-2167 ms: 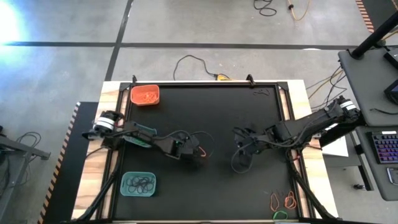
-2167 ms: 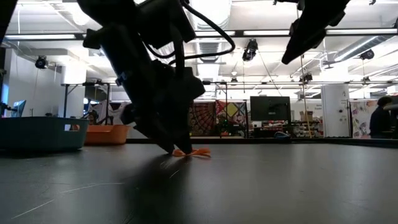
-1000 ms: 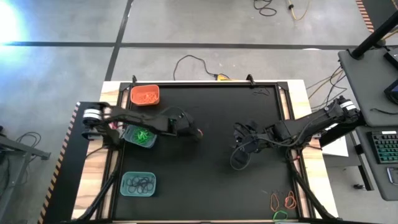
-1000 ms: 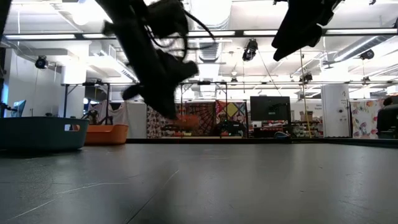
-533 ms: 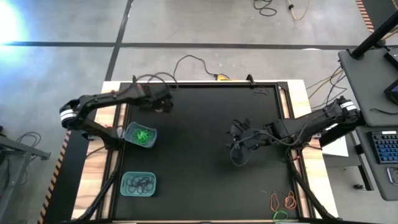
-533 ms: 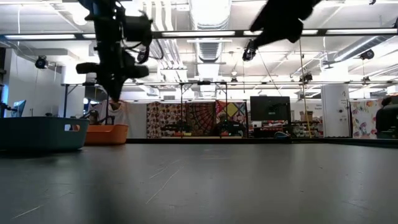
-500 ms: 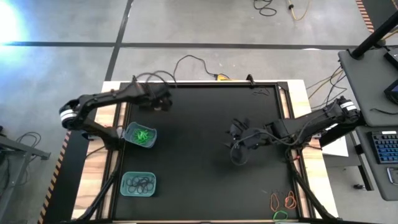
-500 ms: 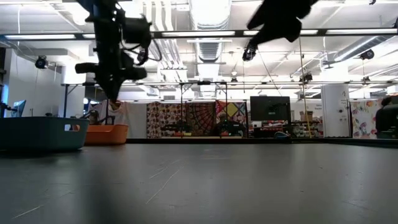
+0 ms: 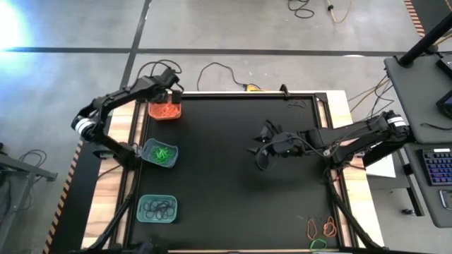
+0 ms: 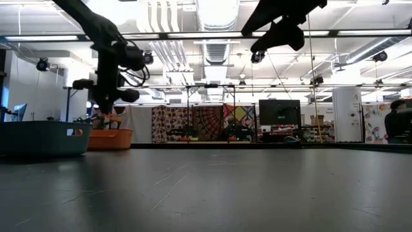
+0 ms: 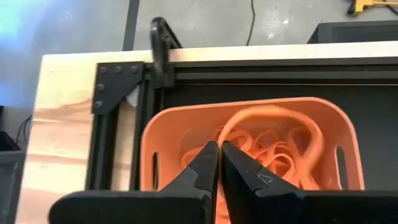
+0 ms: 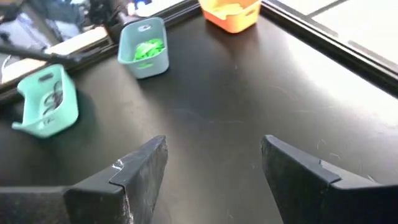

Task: Sort rubber bands into baskets
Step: Put the orange rubber band into the orange bin, then put the purple rubber band into the green bin

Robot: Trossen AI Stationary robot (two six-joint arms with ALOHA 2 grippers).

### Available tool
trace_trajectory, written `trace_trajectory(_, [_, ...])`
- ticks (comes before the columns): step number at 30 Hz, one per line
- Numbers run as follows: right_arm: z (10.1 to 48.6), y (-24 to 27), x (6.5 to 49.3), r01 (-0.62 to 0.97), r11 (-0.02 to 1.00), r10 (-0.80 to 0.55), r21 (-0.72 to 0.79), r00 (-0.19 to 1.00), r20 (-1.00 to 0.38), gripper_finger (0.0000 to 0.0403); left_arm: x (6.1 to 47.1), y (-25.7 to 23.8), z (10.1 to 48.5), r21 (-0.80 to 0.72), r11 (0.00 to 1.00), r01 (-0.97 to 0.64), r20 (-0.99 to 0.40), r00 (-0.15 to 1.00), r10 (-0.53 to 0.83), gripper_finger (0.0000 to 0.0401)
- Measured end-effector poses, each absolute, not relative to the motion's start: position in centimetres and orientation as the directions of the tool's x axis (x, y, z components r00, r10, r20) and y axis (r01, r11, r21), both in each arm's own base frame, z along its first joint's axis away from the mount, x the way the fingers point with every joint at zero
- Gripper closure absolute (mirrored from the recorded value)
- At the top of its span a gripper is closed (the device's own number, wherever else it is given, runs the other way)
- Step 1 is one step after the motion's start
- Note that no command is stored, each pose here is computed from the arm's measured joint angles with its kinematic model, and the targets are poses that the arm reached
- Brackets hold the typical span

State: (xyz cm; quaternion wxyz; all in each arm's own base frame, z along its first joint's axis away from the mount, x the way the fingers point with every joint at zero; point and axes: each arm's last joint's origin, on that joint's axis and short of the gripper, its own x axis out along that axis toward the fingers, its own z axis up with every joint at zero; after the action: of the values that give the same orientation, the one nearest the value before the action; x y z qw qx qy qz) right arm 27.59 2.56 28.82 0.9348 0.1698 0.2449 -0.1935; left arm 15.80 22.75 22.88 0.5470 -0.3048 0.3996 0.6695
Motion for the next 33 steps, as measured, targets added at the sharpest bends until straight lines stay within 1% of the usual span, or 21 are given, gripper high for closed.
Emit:
trace_trajectory(5, [28.9, 2.3, 27.7, 0.493, 0.811, -0.288, 0.315, 0.805, -0.519, 0.0154, 16.6, 23.7, 20.7, 0.240, -0.070, -0.968, -0.859, -0.245, 0.450, 0.0401])
trace_trajectory(7, [29.0, 2.3, 27.7, 0.491, 0.804, -0.286, 0.335, 0.813, -0.507, 0.0154, 16.8, 24.0, 19.7, 0.262, -0.063, -0.963, -0.865, -0.264, 0.426, 0.0401])
trace_trajectory(10, [29.2, 2.3, 27.9, 0.481, 0.808, -0.285, 0.341, 0.825, -0.489, 0.0154, 17.0, 24.3, 18.5, 0.292, -0.047, -0.955, -0.876, -0.287, 0.389, 0.0401])
trace_trajectory(14, [29.2, 2.1, 27.9, 0.478, 0.817, -0.290, 0.324, 0.824, -0.486, 0.0154, 17.2, 24.2, 18.1, 0.299, 0.016, -0.954, -0.890, -0.273, 0.365, 0.0393])
trace_trajectory(18, [29.2, 2.0, 27.9, 0.480, 0.816, -0.291, 0.324, 0.823, -0.487, 0.0154, 17.1, 24.1, 18.5, 0.304, 0.041, -0.952, -0.886, -0.266, 0.379, 0.0360])
trace_trajectory(23, [29.0, 2.0, 27.8, 0.477, 0.826, -0.288, 0.300, 0.816, -0.502, 0.0154, 17.0, 24.0, 18.9, 0.310, 0.083, -0.947, -0.887, -0.257, 0.384, 0.0295])
trace_trajectory(25, [28.9, 2.0, 27.7, 0.483, 0.823, -0.289, 0.297, 0.808, -0.514, 0.0154, 17.1, 23.7, 19.1, 0.281, 0.107, -0.954, -0.906, -0.227, 0.357, 0.0268])
trace_trajectory(28, [29.1, 2.0, 27.8, 0.491, 0.801, -0.287, 0.342, 0.817, -0.500, 0.0154, 17.5, 22.6, 20.0, 0.228, 0.152, -0.962, -0.929, -0.168, 0.331, 0.0234])
trace_trajectory(30, [29.5, 2.0, 28.0, 0.475, 0.795, -0.284, 0.377, 0.841, -0.461, 0.0154, 18.3, 21.0, 20.9, 0.215, 0.198, -0.956, -0.926, -0.135, 0.354, 0.0218])
trace_trajectory(33, [29.8, 2.5, 28.1, 0.444, 0.811, -0.269, 0.380, 0.861, -0.432, 0.0154, 20.0, 18.1, 22.4, 0.178, 0.284, -0.942, -0.913, -0.051, 0.404, 0.0203])
